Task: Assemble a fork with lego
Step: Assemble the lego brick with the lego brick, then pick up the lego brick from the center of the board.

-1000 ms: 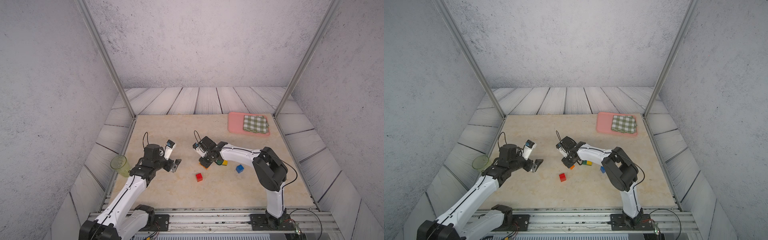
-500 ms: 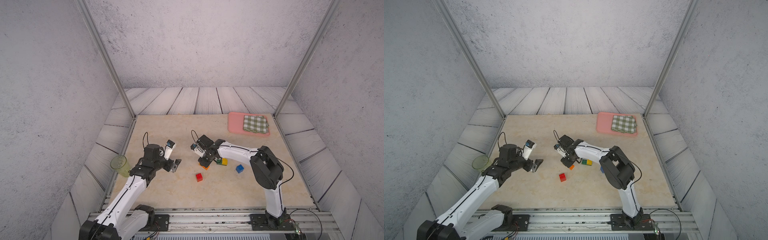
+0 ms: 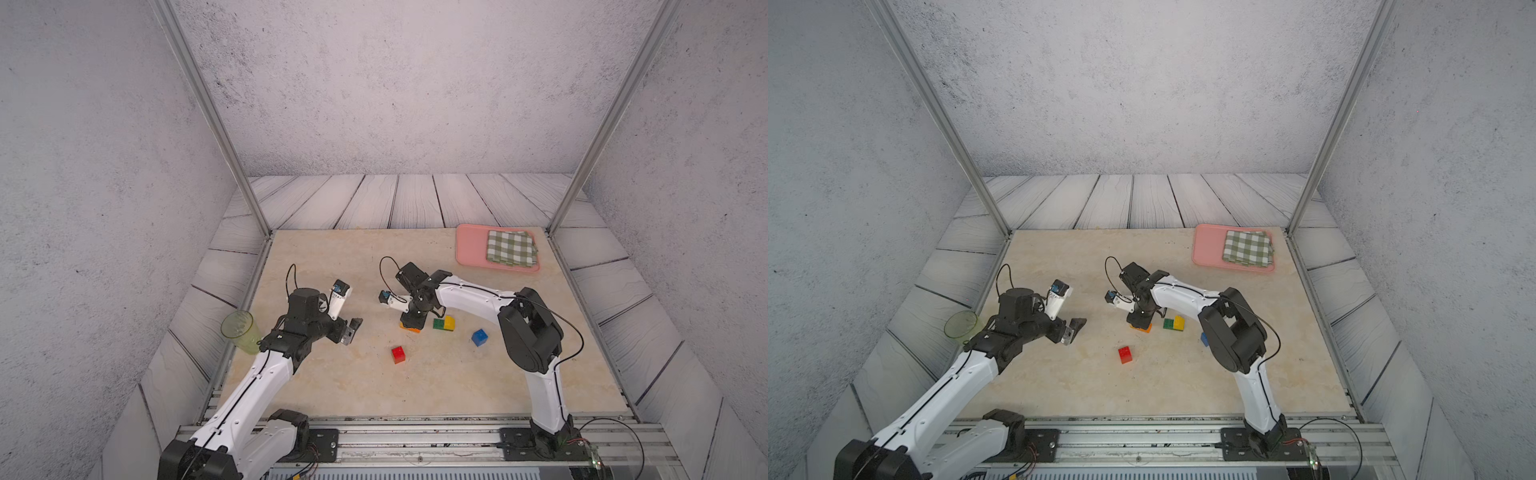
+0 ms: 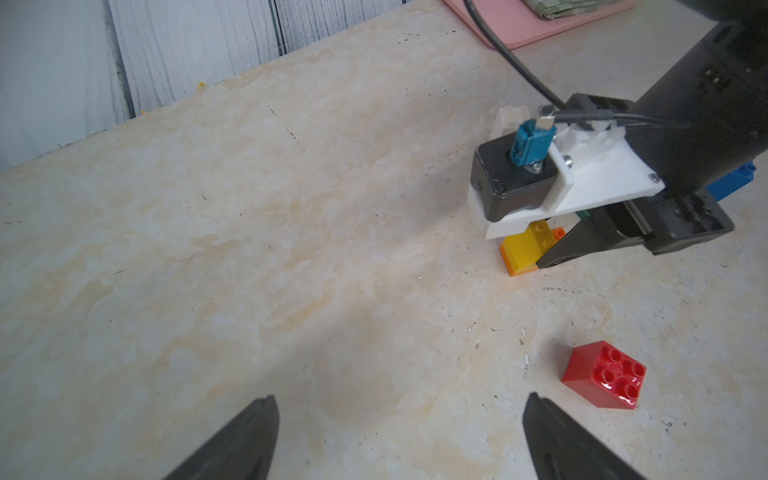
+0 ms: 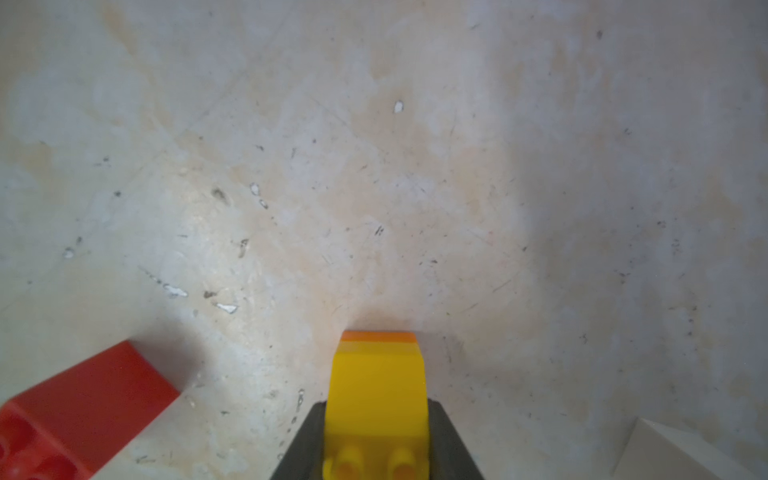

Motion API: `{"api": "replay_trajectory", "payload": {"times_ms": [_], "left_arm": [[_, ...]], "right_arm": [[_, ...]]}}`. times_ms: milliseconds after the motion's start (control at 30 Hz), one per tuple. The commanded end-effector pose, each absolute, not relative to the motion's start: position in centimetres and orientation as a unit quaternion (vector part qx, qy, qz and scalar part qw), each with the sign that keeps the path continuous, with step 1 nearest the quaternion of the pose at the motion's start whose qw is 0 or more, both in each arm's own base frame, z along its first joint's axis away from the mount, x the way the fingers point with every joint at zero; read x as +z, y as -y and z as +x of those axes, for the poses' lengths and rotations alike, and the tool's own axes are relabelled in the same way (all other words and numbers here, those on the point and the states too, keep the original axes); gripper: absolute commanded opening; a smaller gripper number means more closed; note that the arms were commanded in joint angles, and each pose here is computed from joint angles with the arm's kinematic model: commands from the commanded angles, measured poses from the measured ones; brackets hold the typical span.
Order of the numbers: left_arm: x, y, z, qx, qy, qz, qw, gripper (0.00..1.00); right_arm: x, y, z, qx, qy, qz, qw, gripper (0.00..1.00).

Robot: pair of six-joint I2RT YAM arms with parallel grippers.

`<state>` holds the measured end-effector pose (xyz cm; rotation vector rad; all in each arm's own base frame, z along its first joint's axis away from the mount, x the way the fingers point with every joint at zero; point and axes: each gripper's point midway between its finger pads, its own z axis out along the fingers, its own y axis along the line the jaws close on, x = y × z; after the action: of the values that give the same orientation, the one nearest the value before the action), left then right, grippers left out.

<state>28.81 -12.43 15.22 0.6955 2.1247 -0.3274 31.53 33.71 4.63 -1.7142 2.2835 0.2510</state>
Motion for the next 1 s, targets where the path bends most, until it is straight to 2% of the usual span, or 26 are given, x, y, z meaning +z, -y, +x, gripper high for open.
{"api": "replay_trajectory", "payload": {"times_ms": [0,167,300,467,600,733,967], "left_arm": [[15.8,12.7,29.1,-0.132,-0.847,0.279,0.433,0.98],[16.1,12.7,29.1,-0.131,-0.845,0.279,0.437,0.98],[16.7,12.7,29.1,-0.13,-0.842,0.279,0.443,0.98],[18.3,13.7,28.7,-0.151,-0.826,0.301,0.452,0.98],[19.4,15.2,28.1,-0.161,-0.81,0.334,0.455,0.98],[20.0,16.7,27.9,-0.17,-0.799,0.355,0.455,0.98],[19.2,19.2,27.6,-0.188,-0.791,0.38,0.441,0.98]], "right_arm": [[4.9,-33.8,30.7,0.108,-0.787,-0.594,0.125,0.4],[7.7,-34.8,31.5,0.124,-0.791,-0.575,0.169,0.64],[9.5,-34.9,32.4,0.119,-0.8,-0.555,0.193,0.73],[13.4,-31.9,33.7,0.109,-0.85,-0.471,0.21,0.76],[15.1,-27.2,33.1,0.08,-0.884,-0.413,0.203,0.77],[14.6,-21.8,31.2,0.03,-0.915,-0.364,0.17,0.82],[12.1,-14.7,28.5,-0.007,-0.95,-0.281,0.134,0.85]]}}
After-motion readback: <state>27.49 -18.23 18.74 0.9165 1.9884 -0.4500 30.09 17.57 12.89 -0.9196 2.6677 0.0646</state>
